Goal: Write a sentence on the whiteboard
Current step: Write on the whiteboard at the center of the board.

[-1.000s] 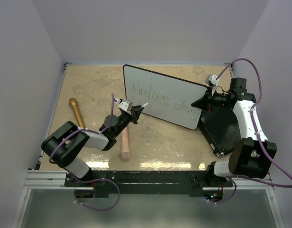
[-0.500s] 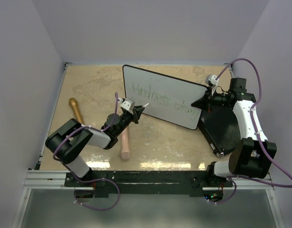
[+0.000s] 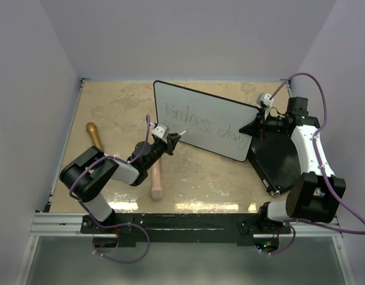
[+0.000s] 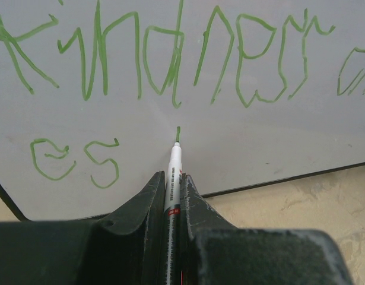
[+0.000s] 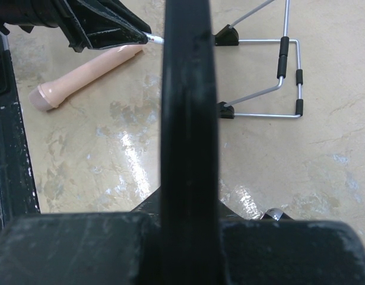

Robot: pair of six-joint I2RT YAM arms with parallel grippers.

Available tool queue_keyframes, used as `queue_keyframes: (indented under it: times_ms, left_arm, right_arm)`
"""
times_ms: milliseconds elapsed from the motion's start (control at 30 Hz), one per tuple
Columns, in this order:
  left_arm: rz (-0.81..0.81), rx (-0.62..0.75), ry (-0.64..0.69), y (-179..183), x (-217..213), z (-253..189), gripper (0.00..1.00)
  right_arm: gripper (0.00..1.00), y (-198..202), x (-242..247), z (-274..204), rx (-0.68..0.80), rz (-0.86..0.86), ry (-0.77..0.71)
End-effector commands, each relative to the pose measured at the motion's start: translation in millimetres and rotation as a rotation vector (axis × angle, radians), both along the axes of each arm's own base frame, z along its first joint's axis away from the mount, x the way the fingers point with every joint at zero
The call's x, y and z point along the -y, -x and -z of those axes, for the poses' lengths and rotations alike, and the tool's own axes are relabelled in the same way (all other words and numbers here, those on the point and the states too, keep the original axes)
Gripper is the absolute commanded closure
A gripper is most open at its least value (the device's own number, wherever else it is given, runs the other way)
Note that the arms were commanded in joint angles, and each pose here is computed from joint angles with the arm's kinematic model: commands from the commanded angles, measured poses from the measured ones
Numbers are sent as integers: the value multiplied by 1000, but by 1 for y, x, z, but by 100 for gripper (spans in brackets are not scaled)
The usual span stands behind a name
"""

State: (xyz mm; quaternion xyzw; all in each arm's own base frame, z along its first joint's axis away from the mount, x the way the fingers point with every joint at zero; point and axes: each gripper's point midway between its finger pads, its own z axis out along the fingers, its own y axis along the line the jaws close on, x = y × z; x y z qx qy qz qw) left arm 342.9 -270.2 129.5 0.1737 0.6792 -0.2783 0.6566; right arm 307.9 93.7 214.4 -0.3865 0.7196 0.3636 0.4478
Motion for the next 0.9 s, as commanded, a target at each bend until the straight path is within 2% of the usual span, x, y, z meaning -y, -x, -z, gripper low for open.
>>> queue_keyframes:
  times_ms: [0,433,867]
  left_arm:
    - [-15,41,9,-9,-1,-9,100]
    - [-15,-21,-23,-6,-3,18,100]
    - [75,19,22,-2,14,-9,100]
  right_arm:
    - [100,6,2,10,-33,10,53]
    - [100,6,2,10,-33,10,55]
    - [100,6,2,11,-35,10,55]
